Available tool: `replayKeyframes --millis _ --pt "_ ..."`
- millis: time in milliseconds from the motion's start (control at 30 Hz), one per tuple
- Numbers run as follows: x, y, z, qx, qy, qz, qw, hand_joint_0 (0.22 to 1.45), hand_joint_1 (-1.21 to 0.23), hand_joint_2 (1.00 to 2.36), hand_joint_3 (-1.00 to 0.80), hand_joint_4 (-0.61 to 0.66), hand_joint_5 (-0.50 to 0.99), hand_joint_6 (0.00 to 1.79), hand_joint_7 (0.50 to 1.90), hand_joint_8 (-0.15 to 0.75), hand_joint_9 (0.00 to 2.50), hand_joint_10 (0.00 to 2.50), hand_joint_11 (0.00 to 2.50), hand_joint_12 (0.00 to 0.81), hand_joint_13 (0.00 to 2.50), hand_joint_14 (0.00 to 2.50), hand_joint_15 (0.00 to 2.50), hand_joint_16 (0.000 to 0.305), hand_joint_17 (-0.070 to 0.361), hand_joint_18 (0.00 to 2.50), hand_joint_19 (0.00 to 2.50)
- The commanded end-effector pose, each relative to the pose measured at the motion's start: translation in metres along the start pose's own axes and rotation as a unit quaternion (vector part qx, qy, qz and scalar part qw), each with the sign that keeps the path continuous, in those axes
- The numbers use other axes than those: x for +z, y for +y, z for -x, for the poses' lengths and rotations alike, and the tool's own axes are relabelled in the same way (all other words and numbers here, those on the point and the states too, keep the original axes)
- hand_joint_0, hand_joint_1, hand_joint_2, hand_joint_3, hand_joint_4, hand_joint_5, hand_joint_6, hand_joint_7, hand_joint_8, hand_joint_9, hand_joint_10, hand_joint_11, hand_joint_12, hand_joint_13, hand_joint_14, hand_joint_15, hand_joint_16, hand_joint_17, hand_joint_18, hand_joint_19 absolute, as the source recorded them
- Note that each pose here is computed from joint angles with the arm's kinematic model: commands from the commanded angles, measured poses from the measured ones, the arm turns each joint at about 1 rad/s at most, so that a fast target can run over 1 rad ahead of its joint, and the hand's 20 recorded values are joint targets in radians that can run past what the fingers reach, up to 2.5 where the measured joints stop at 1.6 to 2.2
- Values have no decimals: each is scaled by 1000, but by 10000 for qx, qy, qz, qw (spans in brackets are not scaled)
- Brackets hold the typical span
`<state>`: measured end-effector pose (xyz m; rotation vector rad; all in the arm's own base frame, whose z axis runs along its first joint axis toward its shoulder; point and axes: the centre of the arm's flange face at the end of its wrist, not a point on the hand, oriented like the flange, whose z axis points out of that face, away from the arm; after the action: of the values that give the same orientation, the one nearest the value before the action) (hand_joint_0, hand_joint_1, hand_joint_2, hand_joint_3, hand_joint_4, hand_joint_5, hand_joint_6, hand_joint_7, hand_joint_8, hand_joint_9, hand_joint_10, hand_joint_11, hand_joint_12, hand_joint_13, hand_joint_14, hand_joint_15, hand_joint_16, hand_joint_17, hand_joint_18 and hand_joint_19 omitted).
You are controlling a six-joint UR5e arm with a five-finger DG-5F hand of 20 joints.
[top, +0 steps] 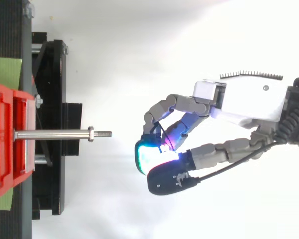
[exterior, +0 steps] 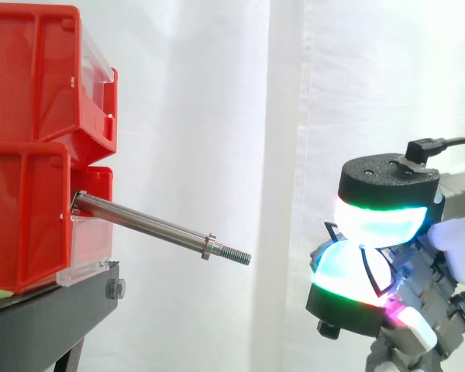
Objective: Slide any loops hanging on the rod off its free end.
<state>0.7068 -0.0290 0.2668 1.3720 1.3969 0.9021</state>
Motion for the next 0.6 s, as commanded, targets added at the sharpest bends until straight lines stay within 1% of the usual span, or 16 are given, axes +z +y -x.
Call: replayKeyframes --millis 0,67,100,167,267,333,367,400,467,500,533,567 --pt "-3 -2 0 310 12 -133 9994 627 -739 1024 -101 45 -142 931 1180 274 961 29 745 372 780 20 503 54 122 667 528" --pt "-5 -4 -1 397 17 -221 9990 646 -749 1023 -136 32 -148 938 1153 270 947 28 755 371 771 20 503 54 122 669 519" --pt "-6 -3 -1 423 17 -236 9988 659 -754 1022 -168 27 -153 941 1142 261 933 26 747 370 766 22 504 54 122 669 510" --pt "-7 -6 -2 457 21 -316 9985 671 -754 1020 -208 41 -159 940 1138 260 930 28 744 368 756 20 499 54 122 667 511" --pt "-10 -6 -3 484 32 -410 9980 654 -701 1017 -277 83 -166 938 1098 258 912 28 745 369 740 21 499 54 121 639 518" --pt "-10 -6 -4 488 38 -439 9978 638 -685 1015 -288 104 -166 937 1082 265 901 28 700 367 724 21 472 54 121 613 525" --pt "-12 -6 -5 527 41 -504 9973 631 -669 1015 -300 119 -166 934 1090 276 890 24 645 365 721 18 447 54 122 611 515" --pt "-12 -4 -5 545 47 -511 9972 629 -660 1014 -309 121 -165 933 1096 296 876 22 563 367 709 17 405 55 123 606 499" --pt "-14 0 -6 624 38 -591 9963 628 -656 1014 -310 123 -167 932 1098 320 872 21 487 365 698 15 358 55 124 604 489" --pt "-17 3 -7 699 39 -700 9951 632 -653 1014 -319 117 -169 932 1095 340 874 17 419 362 700 14 342 55 124 606 480" --pt "-20 6 -7 768 32 -810 9937 632 -653 1013 -321 110 -170 933 1084 353 878 17 403 361 695 14 330 55 124 606 481" --pt "-21 8 -8 792 34 -846 9933 636 -647 1013 -330 99 -173 936 1069 370 889 14 351 361 696 14 323 55 125 607 470"
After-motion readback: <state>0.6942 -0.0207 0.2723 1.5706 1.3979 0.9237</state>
